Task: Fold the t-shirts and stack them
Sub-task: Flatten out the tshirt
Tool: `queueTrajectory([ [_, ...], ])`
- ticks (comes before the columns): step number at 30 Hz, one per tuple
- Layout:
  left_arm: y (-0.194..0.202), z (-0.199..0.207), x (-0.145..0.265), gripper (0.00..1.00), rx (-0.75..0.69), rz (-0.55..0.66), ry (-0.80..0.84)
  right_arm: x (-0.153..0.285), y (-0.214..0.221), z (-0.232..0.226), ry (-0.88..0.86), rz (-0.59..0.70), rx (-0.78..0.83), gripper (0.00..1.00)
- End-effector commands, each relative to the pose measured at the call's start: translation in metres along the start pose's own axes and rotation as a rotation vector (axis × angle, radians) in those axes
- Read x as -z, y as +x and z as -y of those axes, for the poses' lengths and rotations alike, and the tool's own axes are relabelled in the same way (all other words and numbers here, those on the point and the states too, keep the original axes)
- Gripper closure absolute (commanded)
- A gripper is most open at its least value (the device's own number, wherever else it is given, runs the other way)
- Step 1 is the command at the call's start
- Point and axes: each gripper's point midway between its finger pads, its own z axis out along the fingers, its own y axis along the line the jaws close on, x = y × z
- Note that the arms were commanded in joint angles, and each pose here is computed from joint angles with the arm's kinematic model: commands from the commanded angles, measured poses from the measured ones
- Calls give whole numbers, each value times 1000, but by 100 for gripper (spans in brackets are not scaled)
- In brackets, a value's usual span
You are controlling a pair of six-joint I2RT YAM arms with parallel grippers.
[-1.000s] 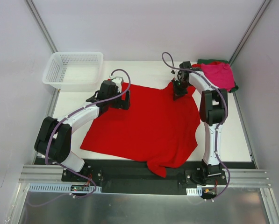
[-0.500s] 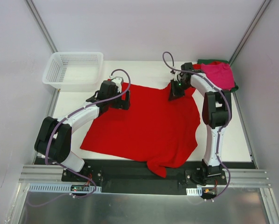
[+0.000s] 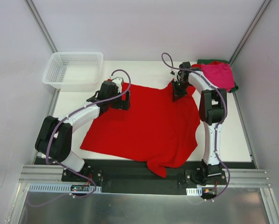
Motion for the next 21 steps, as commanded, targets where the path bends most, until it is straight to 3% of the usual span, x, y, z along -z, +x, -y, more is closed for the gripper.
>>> queueTrajectory([
  [1, -20, -1, 2, 1, -16, 44, -7, 7, 0, 13, 84, -32, 36, 95],
  [21, -16, -4, -4, 1, -17, 30, -15, -2, -18, 33, 173, -37, 59, 94],
])
